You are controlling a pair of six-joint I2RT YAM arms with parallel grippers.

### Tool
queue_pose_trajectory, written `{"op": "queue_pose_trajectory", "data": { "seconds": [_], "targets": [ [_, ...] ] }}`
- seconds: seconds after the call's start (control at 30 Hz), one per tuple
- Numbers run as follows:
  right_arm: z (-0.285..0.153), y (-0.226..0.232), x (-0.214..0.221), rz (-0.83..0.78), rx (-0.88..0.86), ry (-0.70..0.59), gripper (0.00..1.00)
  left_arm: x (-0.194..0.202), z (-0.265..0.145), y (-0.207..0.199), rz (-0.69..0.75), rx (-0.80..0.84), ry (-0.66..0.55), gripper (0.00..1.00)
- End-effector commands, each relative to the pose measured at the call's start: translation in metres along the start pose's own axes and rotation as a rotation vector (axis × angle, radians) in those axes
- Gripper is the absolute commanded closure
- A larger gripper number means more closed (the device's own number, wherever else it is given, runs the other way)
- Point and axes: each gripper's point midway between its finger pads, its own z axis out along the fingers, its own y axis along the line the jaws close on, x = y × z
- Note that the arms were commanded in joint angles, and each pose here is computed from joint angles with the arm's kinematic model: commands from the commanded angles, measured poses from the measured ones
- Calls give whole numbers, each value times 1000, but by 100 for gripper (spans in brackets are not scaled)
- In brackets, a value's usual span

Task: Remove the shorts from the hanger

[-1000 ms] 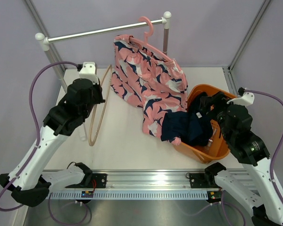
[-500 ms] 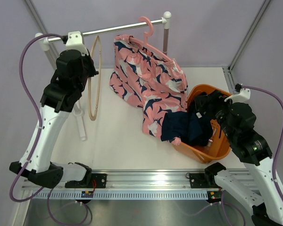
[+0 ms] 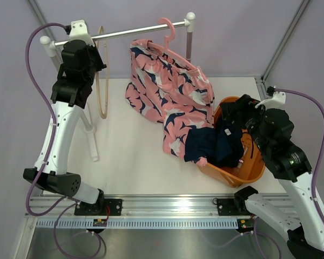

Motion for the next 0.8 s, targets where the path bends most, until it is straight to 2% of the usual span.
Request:
{"op": "queue_pose_trajectory", "data": {
  "seconds": [0.0,0.27,0.4,0.57,0.63,0.77],
  "targets": [
    [1,6,-11,-1,-22,-39,19,-52,-4,-3,-24,38,-166,100],
    [-10,-6,-8,5,10,-47,18,-40,17,11,1,-18,-123,100],
    [-8,-5,-8,-21,14,-31,18,-14,35,8,4,-17,-16,97],
    [-3,0,-5,-43,-7,-8,17,10,44,5,-42,-21,49,97],
    [-2,0,-4,-61,-7,-2,17,14,41,5,-64,-16,52,95],
    [-2,-1,-3,-84,-6,2,15,16,29,6,-106,-14,45,82]
  ]
}}
